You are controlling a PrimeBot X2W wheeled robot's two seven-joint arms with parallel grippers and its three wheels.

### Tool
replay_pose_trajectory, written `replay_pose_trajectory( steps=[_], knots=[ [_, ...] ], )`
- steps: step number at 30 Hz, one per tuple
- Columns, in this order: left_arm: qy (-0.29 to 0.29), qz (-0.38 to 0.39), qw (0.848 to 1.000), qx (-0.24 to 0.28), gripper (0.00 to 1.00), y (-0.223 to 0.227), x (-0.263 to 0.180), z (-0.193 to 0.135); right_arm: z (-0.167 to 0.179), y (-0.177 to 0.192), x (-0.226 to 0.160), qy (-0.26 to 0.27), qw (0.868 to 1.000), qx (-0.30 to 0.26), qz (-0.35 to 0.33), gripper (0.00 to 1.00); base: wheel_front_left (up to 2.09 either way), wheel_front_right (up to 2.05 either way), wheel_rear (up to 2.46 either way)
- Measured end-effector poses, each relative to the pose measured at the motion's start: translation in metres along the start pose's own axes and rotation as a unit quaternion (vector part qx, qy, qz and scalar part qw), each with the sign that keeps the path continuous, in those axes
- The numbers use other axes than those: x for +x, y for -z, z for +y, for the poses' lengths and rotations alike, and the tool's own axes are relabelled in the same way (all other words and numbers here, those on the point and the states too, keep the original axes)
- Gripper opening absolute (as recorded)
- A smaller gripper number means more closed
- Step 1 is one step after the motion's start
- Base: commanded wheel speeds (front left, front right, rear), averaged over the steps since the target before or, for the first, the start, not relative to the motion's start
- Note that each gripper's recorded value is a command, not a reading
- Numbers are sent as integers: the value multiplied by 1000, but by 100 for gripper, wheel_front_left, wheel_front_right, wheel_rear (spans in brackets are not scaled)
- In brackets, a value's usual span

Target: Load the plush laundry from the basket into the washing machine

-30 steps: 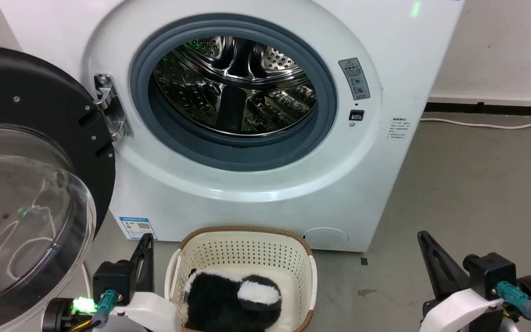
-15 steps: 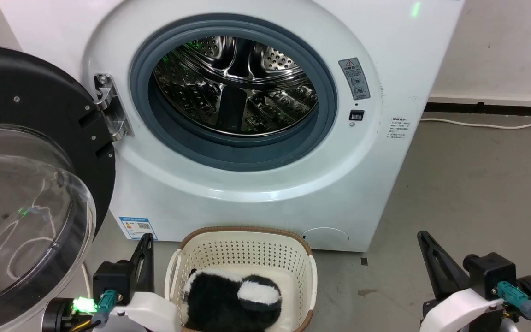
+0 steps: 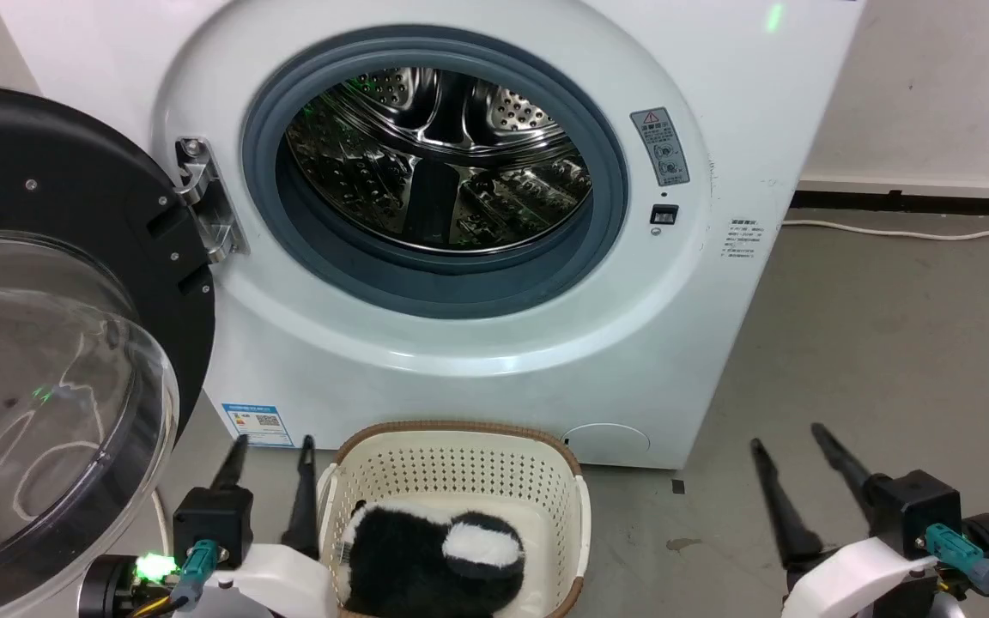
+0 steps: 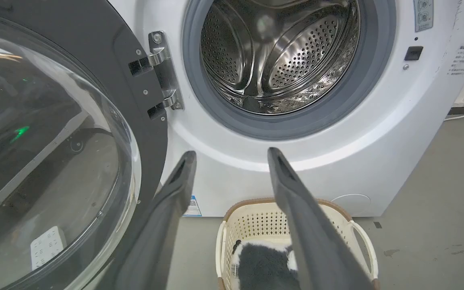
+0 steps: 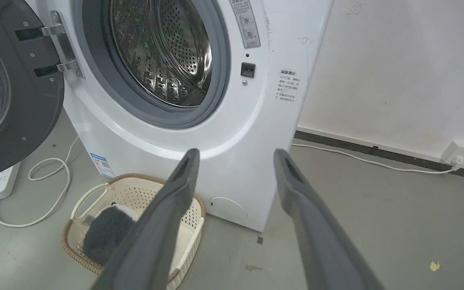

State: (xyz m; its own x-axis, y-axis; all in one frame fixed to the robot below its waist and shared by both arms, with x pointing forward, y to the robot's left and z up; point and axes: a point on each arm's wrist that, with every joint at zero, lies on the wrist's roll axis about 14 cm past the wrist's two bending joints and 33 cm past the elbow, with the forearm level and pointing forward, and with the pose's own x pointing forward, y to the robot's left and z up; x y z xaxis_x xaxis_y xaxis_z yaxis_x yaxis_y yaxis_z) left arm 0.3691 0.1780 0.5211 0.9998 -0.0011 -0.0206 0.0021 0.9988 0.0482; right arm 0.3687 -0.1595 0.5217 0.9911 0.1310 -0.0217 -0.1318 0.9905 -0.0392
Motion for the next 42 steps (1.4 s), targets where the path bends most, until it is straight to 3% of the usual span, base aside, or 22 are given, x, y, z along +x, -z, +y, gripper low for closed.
replay_pose_trajectory(
  steps=[17,42],
  knots=[
    [18,2,1000,0,100,7,5,-13,-7,5,-1,11,1000,14,-2,100,0,0,0],
    [114,122,986,19,100,98,53,-58,-31,53,10,50,996,53,52,100,0,0,0]
  ],
)
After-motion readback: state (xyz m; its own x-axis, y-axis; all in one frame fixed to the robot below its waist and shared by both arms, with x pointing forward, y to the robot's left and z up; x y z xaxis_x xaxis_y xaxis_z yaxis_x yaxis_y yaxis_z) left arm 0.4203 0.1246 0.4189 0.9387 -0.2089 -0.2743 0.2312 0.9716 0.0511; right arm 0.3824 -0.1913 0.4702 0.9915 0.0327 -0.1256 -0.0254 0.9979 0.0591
